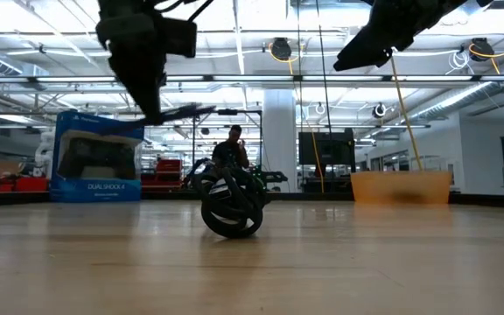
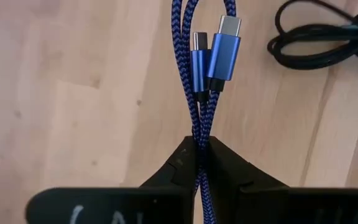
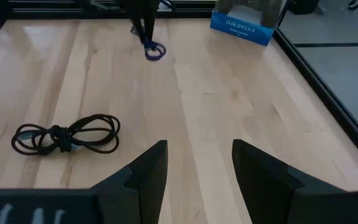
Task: Pick and place USB-C Cables
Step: Put the blue charger cable into the orange bin
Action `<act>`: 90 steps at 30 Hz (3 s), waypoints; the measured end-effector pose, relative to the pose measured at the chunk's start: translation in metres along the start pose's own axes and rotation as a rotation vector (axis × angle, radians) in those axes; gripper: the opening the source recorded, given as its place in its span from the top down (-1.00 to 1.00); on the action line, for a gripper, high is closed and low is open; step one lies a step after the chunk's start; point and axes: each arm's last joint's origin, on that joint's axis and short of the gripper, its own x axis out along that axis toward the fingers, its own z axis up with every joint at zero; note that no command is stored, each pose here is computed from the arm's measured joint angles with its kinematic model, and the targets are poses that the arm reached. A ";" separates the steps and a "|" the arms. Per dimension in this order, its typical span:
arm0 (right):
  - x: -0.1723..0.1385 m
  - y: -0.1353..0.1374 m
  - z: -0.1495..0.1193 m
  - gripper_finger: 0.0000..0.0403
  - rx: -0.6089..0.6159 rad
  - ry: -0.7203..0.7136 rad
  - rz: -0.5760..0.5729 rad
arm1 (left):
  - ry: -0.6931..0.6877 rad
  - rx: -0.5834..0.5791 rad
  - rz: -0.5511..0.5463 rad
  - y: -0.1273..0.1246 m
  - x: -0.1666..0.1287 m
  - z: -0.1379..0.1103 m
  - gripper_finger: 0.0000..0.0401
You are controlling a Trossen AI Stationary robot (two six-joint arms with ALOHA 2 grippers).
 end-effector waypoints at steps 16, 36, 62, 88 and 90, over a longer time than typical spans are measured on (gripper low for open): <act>0.001 0.001 0.007 0.14 0.015 -0.072 0.005 | -0.309 0.167 0.014 0.008 -0.024 0.041 0.89; 0.069 0.013 0.017 -0.09 -0.059 -0.246 -0.009 | -0.585 0.286 0.063 0.000 -0.013 0.075 0.87; 0.071 0.014 0.023 0.67 -0.115 -0.314 -0.012 | -0.669 0.322 0.067 -0.007 -0.018 0.081 0.87; 0.064 0.012 0.024 0.91 -0.114 -0.314 -0.016 | -0.638 0.251 0.024 -0.011 -0.018 0.077 0.26; 0.060 0.011 0.024 0.91 -0.116 -0.302 -0.016 | -0.627 0.242 0.020 -0.011 -0.017 0.076 0.17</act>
